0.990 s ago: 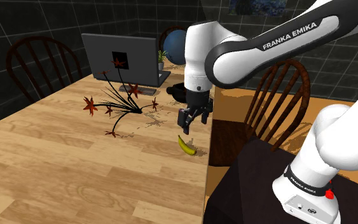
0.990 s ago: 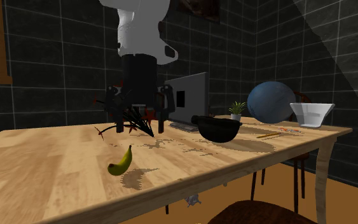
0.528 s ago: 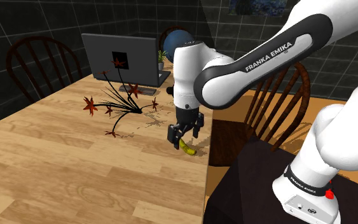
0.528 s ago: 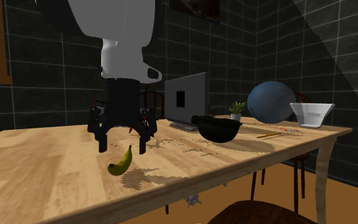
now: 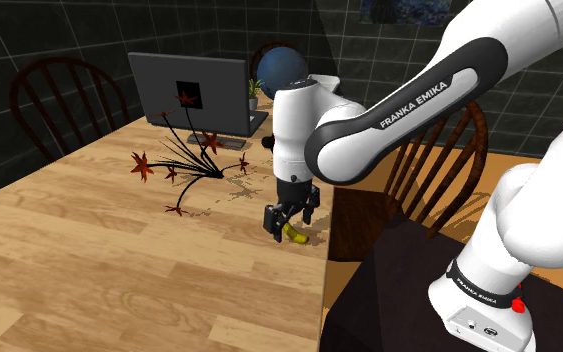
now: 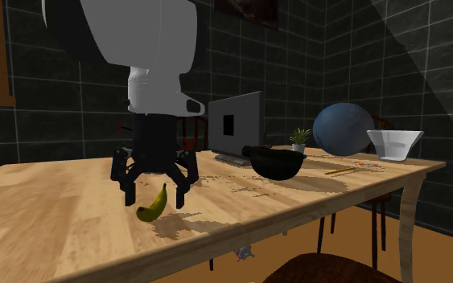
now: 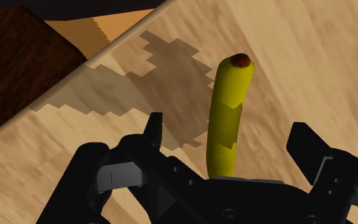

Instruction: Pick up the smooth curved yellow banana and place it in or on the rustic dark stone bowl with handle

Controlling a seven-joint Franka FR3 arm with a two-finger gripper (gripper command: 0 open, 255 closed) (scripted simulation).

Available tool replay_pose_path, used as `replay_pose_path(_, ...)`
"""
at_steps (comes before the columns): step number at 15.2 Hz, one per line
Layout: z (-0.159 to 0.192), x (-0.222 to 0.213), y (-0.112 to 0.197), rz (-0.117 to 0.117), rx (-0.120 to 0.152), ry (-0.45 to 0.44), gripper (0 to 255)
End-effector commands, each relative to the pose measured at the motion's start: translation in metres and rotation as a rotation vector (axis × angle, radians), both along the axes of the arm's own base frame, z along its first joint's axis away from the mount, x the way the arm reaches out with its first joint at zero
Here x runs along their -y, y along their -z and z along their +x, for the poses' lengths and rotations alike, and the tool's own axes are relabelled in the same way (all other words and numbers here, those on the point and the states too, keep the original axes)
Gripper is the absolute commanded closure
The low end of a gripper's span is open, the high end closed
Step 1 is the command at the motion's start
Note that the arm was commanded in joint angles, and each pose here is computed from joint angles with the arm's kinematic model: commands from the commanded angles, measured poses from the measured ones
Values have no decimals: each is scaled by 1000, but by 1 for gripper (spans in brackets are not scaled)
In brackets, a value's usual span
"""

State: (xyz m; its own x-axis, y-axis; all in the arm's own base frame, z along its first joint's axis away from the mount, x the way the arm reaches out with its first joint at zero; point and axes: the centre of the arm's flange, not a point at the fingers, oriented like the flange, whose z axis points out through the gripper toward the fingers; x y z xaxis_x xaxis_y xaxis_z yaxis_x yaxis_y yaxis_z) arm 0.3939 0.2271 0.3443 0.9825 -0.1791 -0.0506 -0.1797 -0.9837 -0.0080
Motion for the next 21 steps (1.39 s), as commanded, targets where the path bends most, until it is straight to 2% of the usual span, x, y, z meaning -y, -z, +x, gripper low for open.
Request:
replay_pose_path(1, 0, 0, 0, 0, 0, 0, 0)
replay_pose_path(3, 0, 0, 0, 0, 0, 0, 0)
replay_pose_path(4, 0, 0, 0, 0, 0, 0, 255)
replay_pose_path(13, 0, 0, 0, 0, 0, 0, 255)
replay_pose_path(21, 0, 0, -42, 0, 0, 0, 255)
